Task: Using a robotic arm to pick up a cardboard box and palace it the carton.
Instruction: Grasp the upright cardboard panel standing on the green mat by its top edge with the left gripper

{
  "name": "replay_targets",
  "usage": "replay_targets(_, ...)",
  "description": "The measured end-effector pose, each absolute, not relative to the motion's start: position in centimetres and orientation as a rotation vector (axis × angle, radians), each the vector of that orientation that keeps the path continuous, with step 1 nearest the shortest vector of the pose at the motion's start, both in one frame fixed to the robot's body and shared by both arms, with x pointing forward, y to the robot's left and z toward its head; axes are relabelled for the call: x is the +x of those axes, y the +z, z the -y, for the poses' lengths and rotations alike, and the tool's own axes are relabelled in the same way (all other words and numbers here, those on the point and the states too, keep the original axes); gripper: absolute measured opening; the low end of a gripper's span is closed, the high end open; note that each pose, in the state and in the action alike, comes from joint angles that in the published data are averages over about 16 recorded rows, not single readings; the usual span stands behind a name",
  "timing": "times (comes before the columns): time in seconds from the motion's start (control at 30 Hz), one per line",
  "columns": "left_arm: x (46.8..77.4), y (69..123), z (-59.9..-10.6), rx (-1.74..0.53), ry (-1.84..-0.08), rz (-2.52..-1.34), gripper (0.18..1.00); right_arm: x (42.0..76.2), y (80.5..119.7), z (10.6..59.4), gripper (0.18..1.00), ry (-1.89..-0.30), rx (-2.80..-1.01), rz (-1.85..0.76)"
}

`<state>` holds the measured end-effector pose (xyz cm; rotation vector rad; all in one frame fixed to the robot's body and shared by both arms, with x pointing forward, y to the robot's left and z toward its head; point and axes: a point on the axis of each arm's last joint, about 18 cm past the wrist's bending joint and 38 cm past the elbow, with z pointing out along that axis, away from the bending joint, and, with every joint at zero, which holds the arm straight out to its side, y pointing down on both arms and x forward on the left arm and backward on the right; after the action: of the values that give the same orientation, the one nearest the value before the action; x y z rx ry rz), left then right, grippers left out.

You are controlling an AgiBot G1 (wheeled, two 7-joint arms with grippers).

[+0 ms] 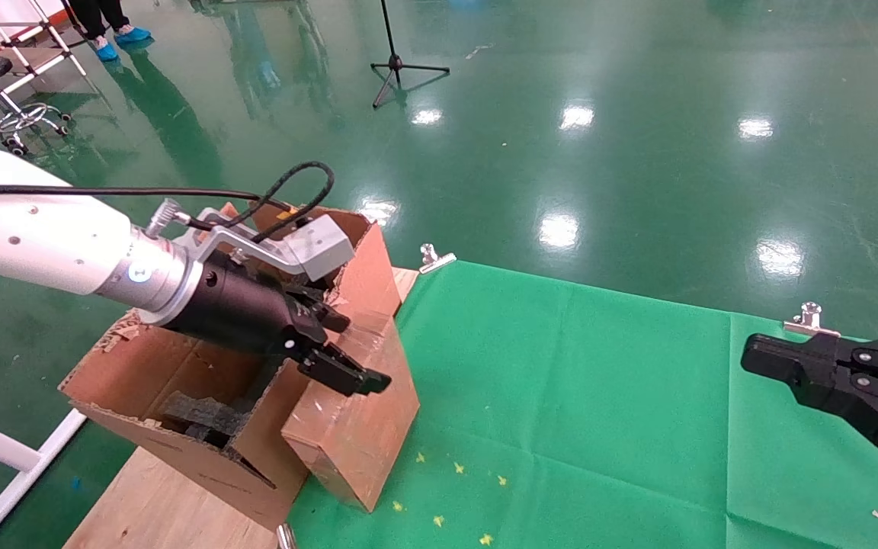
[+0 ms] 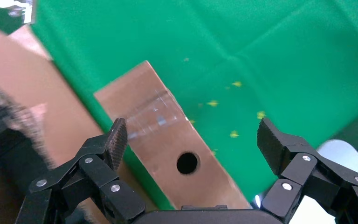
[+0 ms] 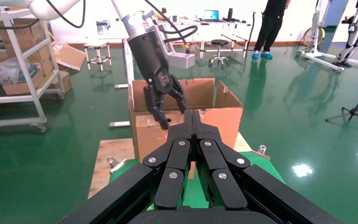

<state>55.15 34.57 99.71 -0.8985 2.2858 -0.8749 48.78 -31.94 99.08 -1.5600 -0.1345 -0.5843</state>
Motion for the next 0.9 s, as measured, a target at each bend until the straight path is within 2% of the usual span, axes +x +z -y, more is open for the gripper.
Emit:
replay_targets(0.2, 54.8, 100.1, -34.7, -0.839, -0.836, -2.309, 1.001, 48.8, 99.1, 31.9, 0.191, -0.584, -1.560, 0.134)
replay_targets(0.47, 54.6, 102.0, -35.7, -0.784, -0.762, -2.264, 1.001, 48.8, 99.1, 31.9, 0.191, -0.584, -1.560, 0.134)
replay_targets(0.9, 54.3, 102.8, -35.9, -0.903, -0.767, -2.237, 1.001, 48.8, 99.1, 31.9, 0.191, -0.584, -1.560, 0.134)
